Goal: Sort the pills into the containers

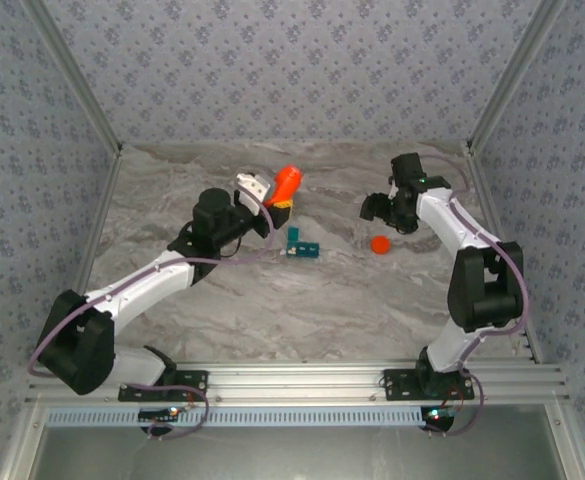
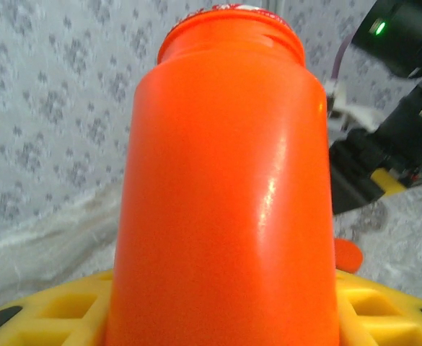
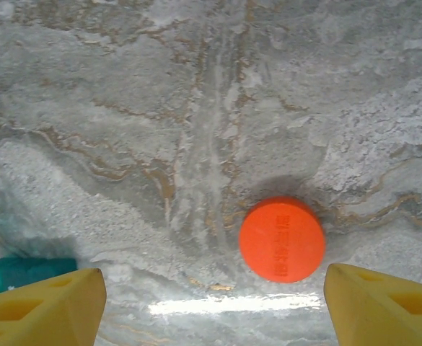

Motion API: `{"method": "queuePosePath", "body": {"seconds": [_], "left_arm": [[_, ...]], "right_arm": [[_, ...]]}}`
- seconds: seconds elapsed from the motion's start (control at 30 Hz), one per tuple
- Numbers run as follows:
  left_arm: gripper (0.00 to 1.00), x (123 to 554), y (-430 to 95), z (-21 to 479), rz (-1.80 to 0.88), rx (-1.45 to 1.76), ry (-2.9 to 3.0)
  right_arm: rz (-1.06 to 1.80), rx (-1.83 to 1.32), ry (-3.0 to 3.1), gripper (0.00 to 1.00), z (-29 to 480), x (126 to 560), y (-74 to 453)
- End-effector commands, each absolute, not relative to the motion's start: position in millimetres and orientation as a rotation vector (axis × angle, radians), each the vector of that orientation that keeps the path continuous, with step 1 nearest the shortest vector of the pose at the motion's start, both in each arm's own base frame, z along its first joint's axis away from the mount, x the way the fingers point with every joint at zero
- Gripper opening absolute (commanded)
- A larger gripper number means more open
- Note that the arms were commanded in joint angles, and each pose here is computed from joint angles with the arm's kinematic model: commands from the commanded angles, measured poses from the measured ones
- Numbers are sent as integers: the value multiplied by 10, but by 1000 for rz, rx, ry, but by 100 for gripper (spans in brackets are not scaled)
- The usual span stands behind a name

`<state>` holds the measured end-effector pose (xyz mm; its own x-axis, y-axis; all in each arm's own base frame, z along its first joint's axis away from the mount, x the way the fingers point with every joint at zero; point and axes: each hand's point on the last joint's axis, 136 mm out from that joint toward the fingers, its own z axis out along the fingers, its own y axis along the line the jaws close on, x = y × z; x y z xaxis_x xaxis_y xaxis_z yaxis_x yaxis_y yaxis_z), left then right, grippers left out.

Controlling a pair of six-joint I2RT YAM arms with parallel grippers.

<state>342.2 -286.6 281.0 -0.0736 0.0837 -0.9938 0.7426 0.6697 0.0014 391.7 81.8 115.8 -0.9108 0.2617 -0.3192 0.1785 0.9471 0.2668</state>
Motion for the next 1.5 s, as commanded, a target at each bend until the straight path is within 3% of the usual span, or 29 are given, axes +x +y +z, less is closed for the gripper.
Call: {"method": "queuePosePath", "body": {"seconds": [0.0, 0.4, 0.63, 1.47], "left_arm": [[0, 3232, -2918, 3437, -665, 706, 1301], [0, 3004, -2948, 4080, -749, 673, 1103], [0, 2967, -2967, 4000, -764, 692, 1115], [0, 2956, -2961, 3910, -771, 695, 1137]], "right_arm": [[306, 331, 2851, 81, 919, 3795, 771], [173, 338, 2971, 80, 491, 3798, 713], [116, 313, 2998, 71, 364, 3799, 715], [13, 266, 3063, 62, 162, 3696, 756]]}}
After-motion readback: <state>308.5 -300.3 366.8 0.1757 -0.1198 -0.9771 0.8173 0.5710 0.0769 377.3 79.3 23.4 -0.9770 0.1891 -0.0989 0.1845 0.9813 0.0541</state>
